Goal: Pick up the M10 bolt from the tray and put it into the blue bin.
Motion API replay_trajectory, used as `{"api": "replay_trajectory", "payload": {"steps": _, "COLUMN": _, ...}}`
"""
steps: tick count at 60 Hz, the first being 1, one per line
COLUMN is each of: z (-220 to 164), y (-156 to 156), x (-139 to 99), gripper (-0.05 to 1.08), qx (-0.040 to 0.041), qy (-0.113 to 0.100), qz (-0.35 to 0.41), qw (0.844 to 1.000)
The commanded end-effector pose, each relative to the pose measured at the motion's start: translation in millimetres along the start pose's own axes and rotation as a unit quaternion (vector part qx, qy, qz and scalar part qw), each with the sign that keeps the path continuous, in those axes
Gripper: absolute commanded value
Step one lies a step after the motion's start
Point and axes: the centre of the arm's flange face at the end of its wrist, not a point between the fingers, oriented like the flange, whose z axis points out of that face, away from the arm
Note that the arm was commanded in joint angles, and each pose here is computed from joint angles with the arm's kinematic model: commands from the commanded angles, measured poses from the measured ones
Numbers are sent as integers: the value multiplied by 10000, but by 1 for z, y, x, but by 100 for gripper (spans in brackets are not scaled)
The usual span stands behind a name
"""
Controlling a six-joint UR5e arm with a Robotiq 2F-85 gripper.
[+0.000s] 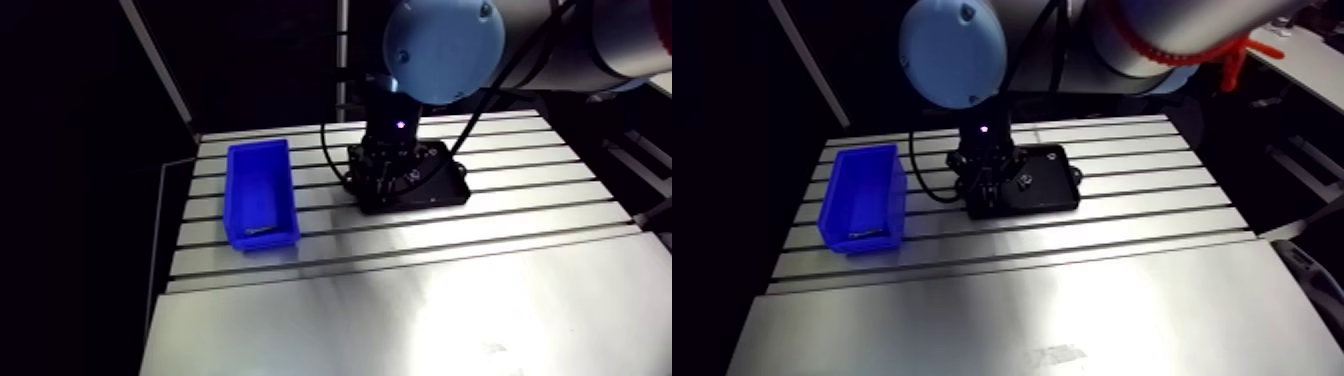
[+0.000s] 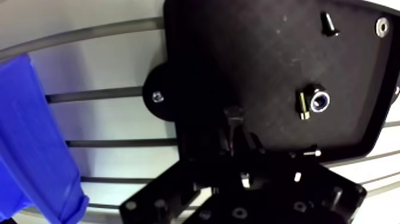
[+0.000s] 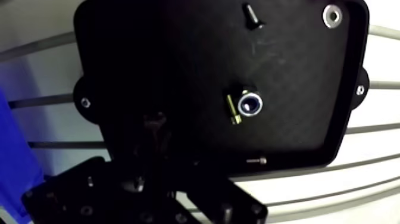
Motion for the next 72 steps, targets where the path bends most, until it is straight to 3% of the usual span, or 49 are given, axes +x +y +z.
{"api": "replay_trajectory", "payload": {"steps": 1, "z": -1, "y": 1, "x": 1, "gripper": 78, "qx": 6, "qy": 14, "qz": 2, "qw": 10000}}
{"api": "replay_trajectory", "payload": {"steps": 38, "z": -6, "y": 1, "x": 3, "gripper": 90, "qx": 1, "qy": 75, "qz": -4, "qw": 10000}}
{"api": "replay_trajectory", "payload": {"steps": 55, "z": -23, "y": 2, "x": 5, "gripper": 96, "qx": -9, "qy": 233, "qz": -95, "qw": 9997}}
{"api": "replay_trajectory", "payload": {"steps": 72, "z": -68, "y": 2, "x": -5, "gripper": 102, "qx": -91, "qy": 507, "qz": -349, "qw": 9981}}
